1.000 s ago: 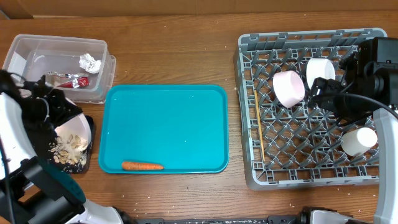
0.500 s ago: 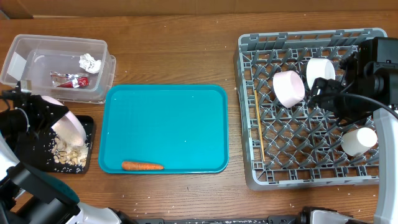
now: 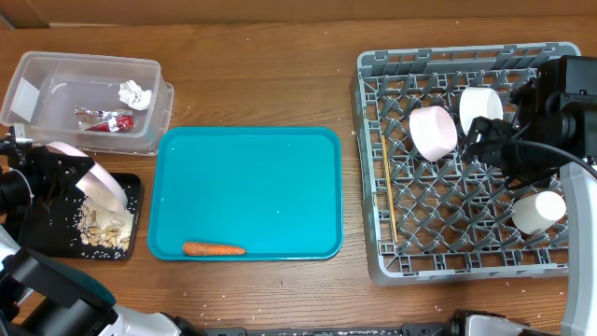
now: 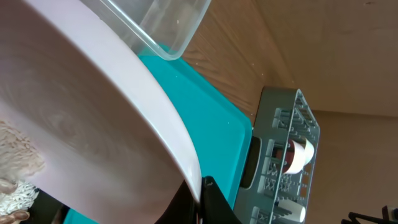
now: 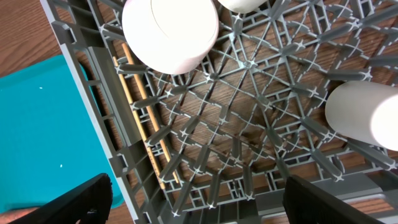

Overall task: Sort waste into correct bins and load items into the dishwasher
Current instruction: 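Tilt the plate over the black tray to dump rice and peanut shells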

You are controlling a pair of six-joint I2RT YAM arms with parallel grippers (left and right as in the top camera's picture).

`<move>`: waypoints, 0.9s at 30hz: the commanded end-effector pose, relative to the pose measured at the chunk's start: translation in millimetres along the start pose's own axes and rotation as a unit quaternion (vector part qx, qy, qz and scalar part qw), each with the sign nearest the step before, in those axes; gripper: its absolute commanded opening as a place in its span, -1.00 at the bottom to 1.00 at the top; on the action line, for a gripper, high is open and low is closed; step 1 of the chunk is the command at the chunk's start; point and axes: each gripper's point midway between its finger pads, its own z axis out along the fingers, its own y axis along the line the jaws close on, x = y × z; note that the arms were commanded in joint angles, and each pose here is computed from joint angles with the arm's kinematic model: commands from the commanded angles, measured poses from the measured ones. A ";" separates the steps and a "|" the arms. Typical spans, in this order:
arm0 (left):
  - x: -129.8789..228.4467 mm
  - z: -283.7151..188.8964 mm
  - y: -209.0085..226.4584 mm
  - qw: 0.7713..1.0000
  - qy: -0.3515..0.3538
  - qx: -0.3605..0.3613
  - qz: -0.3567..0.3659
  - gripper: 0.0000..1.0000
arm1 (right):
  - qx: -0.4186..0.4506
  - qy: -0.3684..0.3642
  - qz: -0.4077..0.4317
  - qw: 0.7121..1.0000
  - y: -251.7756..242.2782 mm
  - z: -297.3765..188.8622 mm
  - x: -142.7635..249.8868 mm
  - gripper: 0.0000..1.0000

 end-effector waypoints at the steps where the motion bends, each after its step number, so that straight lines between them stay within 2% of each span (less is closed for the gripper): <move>1: -5.3 -11.3 -19.2 0.999 -0.024 0.022 0.035 -0.92 | 0.000 -0.015 -0.003 1.000 0.2 -7.3 -3.5 0.80; 5: -9.5 -12.4 -16.2 0.999 -0.031 0.019 0.035 -0.92 | 0.000 -0.014 -0.003 1.000 0.0 -7.3 -2.7 0.80; 7: -9.2 -15.0 -10.3 0.999 -0.032 0.009 -0.014 -0.92 | 0.000 -0.013 -0.003 1.000 0.0 -7.4 -2.4 0.79; 8: -12.4 -17.5 -12.1 0.999 -0.041 0.014 0.016 -0.92 | 0.001 -0.012 -0.003 1.000 -0.2 -7.3 -1.6 0.80; 10: -16.1 -19.2 -10.1 0.999 -0.048 0.017 -0.016 -0.92 | 0.003 -0.011 -0.003 1.000 -0.9 -7.3 -1.4 0.80; 12: -18.7 -22.1 -16.0 0.997 -0.058 0.036 0.023 -0.92 | 0.006 -0.011 -0.003 1.000 -2.2 -7.3 -1.1 0.80; 13: -20.2 -21.7 -12.8 0.998 -0.058 0.034 -0.008 -0.92 | 0.006 -0.011 -0.003 1.000 -2.2 -7.3 -1.2 0.80; 15: -18.0 -23.6 -15.6 0.997 -0.058 0.044 0.017 -0.91 | 0.007 -0.010 -0.003 1.000 -2.3 -7.3 -0.8 0.80; 17: -17.1 -23.4 -12.5 0.997 -0.054 0.043 -0.021 -0.92 | 0.007 -0.010 -0.003 1.000 -2.3 -7.3 -0.8 0.80; 19: -18.1 -25.6 -15.7 0.997 -0.061 0.055 0.013 -0.92 | 0.007 -0.008 -0.002 1.000 -2.5 -7.3 0.1 0.80; 20: -18.7 -25.1 -12.9 0.997 -0.059 0.053 -0.015 -0.92 | 0.007 -0.008 -0.002 1.000 -2.5 -7.2 0.2 0.79; 22: -17.4 -26.3 -17.1 0.996 -0.061 0.063 0.007 -0.92 | 0.007 -0.007 -0.002 1.000 -2.6 -7.3 0.7 0.80; 24: -18.0 -25.9 -12.2 0.996 -0.058 0.055 -0.026 -0.92 | 0.007 -0.007 -0.002 1.000 -2.6 -7.3 0.6 0.80; 26: -18.9 -26.4 -11.1 0.997 -0.061 0.051 -0.002 -0.92 | 0.007 -0.007 -0.002 1.000 -2.6 -7.2 0.7 0.79; 27: -19.5 -25.6 -7.4 0.997 -0.059 0.045 -0.026 -0.92 | 0.007 -0.008 -0.002 1.000 -2.6 -7.2 0.4 0.80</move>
